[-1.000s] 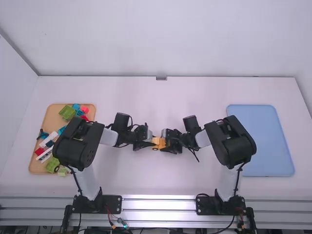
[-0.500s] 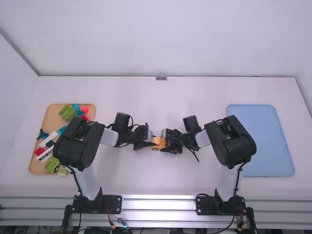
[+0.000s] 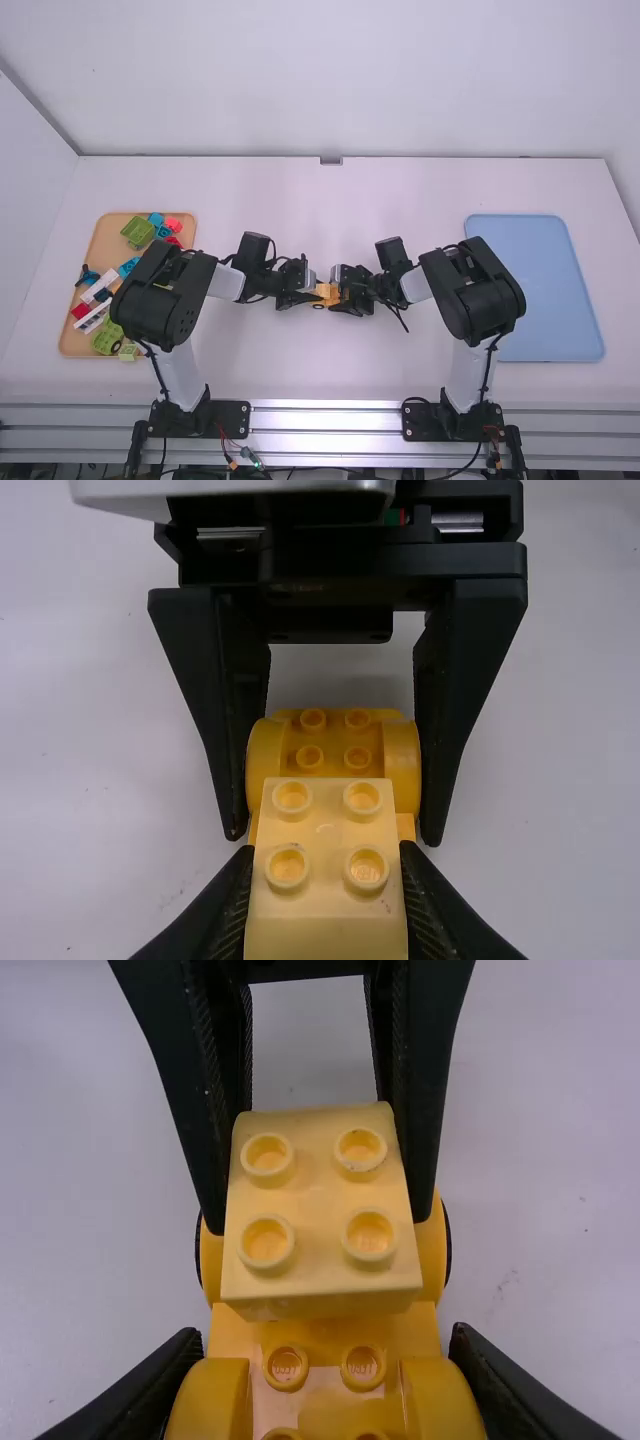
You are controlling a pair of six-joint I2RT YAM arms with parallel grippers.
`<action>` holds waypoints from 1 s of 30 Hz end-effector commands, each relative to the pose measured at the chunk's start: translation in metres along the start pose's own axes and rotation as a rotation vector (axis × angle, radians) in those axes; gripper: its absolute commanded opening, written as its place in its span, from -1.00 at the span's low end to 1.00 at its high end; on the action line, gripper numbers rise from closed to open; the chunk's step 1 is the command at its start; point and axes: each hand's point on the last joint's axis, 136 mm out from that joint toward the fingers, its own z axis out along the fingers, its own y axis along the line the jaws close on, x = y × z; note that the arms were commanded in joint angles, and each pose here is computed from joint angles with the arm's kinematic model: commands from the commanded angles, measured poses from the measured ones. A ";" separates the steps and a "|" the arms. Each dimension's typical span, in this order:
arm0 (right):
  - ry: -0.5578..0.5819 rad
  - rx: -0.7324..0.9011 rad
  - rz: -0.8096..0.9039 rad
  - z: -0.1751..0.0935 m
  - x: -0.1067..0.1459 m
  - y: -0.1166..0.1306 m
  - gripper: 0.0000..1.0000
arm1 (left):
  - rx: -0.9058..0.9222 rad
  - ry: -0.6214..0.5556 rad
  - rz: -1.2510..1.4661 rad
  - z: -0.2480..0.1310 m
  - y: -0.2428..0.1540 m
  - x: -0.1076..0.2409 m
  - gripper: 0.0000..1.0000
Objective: Assemble lego blocks to make yellow taxi
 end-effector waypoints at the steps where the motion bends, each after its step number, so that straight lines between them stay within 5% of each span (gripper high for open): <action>1: 0.007 0.016 0.001 -0.002 -0.004 -0.004 -0.13 | 0.014 -0.003 -0.002 0.002 -0.002 -0.003 -0.62; 5: 0.007 0.017 0.001 -0.002 -0.004 -0.004 -0.12 | 0.006 0.000 -0.011 0.000 0.000 -0.001 -0.61; 11: 0.008 0.016 0.000 -0.002 -0.004 -0.004 -0.12 | -0.010 0.034 -0.010 0.001 0.002 0.004 -0.05; 16: 0.008 0.016 0.000 -0.002 -0.004 -0.004 -0.12 | -0.011 0.033 -0.008 0.001 0.002 0.004 0.10; 26: 0.009 0.016 0.001 -0.002 -0.004 -0.004 -0.11 | -0.011 -0.123 -0.004 -0.011 0.013 -0.031 0.44; 29: 0.009 0.017 0.001 -0.002 -0.004 -0.004 -0.11 | -0.003 -0.190 -0.023 -0.020 0.016 -0.047 0.42; 30: 0.009 0.016 0.001 -0.002 -0.004 -0.004 -0.11 | 0.002 -0.215 -0.036 -0.023 0.017 -0.053 0.08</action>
